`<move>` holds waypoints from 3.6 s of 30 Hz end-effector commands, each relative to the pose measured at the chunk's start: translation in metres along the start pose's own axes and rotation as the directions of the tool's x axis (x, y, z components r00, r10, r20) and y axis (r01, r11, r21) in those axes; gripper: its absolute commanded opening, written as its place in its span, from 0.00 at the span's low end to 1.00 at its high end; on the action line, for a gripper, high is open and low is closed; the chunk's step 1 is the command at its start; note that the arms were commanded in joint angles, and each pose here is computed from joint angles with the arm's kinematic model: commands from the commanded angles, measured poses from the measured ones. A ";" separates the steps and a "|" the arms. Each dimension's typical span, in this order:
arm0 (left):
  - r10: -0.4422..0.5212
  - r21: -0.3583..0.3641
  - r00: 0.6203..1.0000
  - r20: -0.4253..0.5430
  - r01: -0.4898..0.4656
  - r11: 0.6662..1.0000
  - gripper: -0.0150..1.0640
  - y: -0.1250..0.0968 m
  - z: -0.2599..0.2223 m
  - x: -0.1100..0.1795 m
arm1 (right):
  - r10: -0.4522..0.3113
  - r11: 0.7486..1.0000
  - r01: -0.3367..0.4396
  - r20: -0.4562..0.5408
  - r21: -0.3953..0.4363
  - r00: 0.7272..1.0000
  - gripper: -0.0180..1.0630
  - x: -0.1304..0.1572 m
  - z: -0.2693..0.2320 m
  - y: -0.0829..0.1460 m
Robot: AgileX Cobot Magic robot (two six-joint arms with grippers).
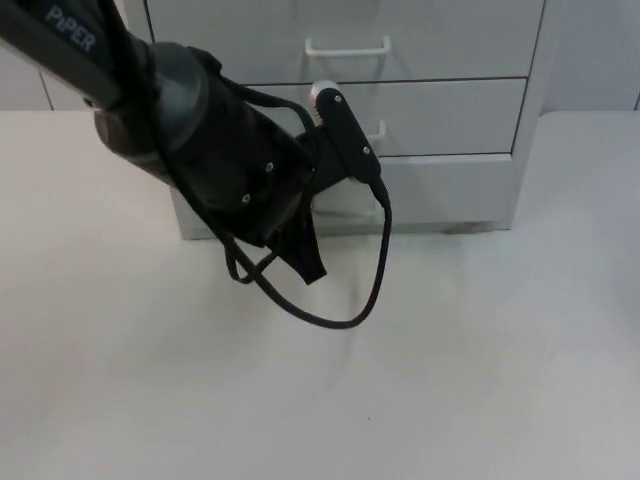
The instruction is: Open the drawer with the left hand, place the block into the drawer with the right hand, then close the drawer with the left hand.
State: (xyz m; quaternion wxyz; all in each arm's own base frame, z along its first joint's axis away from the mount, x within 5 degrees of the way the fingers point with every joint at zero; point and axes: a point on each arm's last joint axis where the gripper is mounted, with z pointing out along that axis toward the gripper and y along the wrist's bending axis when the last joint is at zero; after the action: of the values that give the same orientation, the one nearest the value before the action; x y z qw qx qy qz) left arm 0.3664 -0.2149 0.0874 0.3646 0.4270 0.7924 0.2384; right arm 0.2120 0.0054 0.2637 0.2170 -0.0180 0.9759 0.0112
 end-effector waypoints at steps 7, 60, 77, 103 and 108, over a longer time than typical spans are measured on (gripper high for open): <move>-0.025 -0.094 0.999 -0.024 0.023 0.995 0.01 0.023 0.007 0.004 | 0.013 1.000 -0.013 0.022 -0.004 1.000 0.72 -0.002 -0.002 0.000; -0.726 0.201 0.602 -0.331 0.797 0.569 0.01 0.174 -0.177 0.132 | 0.008 1.000 -0.008 0.026 0.002 1.000 0.72 -0.002 -0.002 -0.001; -0.793 0.134 0.542 -0.280 0.840 0.527 0.01 0.195 -0.202 0.151 | 0.008 1.000 -0.008 0.034 0.002 0.999 0.72 -0.003 -0.002 -0.001; -0.857 0.163 0.489 0.161 0.844 0.512 0.01 0.149 -0.339 0.179 | -0.067 0.998 0.046 0.634 0.049 0.771 0.72 0.071 -0.144 0.004; -0.844 0.165 0.474 0.251 0.838 0.520 0.01 0.128 -0.360 0.192 | -0.061 0.998 0.044 0.682 0.043 0.729 0.72 0.094 -0.143 0.005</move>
State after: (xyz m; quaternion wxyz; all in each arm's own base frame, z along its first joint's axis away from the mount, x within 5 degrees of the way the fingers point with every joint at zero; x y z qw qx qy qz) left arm 0.0860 -0.0081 0.3303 0.5360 0.0202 0.8430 -0.0410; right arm 0.0700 0.0034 0.3575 0.5557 -0.0361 0.8306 -0.0006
